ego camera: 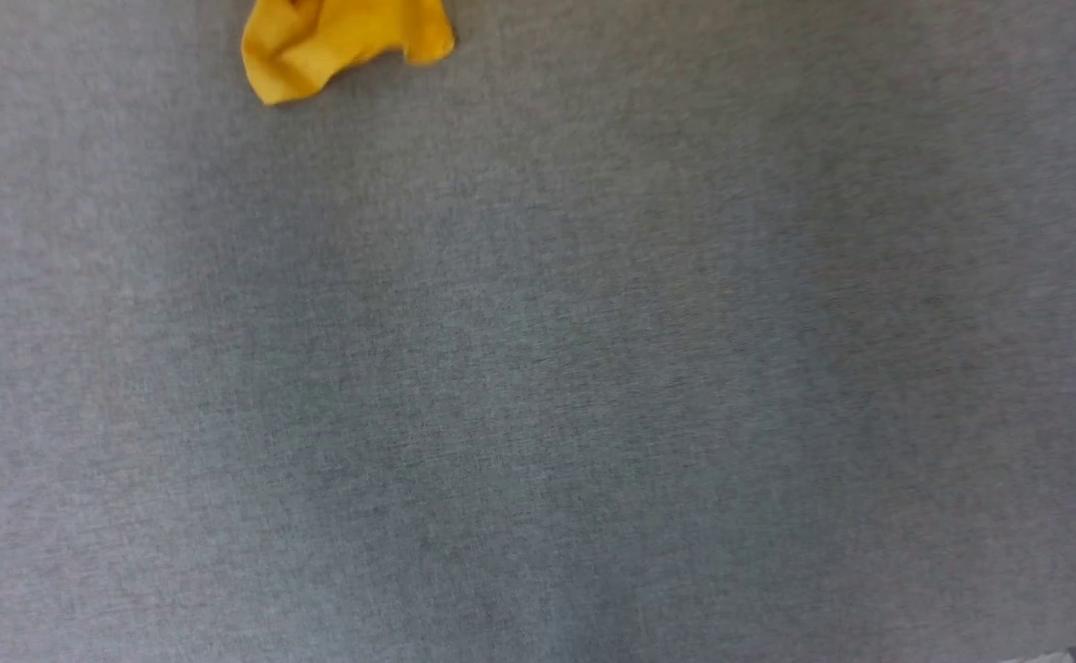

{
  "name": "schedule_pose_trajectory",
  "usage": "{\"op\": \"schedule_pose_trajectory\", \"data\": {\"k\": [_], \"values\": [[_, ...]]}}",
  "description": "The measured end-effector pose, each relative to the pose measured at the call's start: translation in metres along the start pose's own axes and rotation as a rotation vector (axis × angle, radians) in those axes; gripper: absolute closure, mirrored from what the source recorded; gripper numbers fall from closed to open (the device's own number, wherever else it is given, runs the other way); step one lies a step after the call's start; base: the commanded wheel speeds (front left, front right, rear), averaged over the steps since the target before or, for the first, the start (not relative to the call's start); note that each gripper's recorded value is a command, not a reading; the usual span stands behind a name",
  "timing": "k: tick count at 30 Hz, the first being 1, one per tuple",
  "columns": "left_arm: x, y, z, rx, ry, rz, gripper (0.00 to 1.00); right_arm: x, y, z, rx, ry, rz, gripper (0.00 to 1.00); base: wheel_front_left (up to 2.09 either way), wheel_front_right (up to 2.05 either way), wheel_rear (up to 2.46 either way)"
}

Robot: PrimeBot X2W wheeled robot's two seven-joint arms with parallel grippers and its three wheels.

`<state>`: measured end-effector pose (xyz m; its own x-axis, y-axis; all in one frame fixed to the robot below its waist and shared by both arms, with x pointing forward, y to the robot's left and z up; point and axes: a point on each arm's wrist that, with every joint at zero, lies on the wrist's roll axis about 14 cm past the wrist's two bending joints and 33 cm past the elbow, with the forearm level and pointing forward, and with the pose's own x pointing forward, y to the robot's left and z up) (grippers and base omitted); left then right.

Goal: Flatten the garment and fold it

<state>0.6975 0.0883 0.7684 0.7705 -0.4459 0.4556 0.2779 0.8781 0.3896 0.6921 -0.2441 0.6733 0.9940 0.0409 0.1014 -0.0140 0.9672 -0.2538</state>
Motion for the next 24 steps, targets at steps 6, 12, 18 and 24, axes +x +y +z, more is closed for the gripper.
{"op": "schedule_pose_trajectory", "data": {"k": [6, 12, 18, 24], "values": [[-0.012, -0.017, -0.064, -0.070, 0.053, -0.030, 1.00, 0.017, 0.033, -0.059, 0.009, 0.062, 0.075, 1.00, 0.00, 0.00, 0.00], [-0.048, -0.051, -0.107, -0.148, 0.106, -0.108, 1.00, 0.005, 0.061, -0.104, 0.041, 0.111, 0.169, 1.00, 0.00, 0.00, 0.00], [-0.100, -0.079, -0.115, -0.237, 0.165, -0.186, 1.00, -0.039, 0.061, -0.117, 0.084, 0.133, 0.235, 1.00, 0.00, 0.00, 0.00], [-0.165, -0.110, -0.106, -0.343, 0.244, -0.227, 1.00, -0.102, 0.053, -0.138, 0.155, 0.217, 0.255, 1.00, 0.00, 0.00, 0.00]]}}
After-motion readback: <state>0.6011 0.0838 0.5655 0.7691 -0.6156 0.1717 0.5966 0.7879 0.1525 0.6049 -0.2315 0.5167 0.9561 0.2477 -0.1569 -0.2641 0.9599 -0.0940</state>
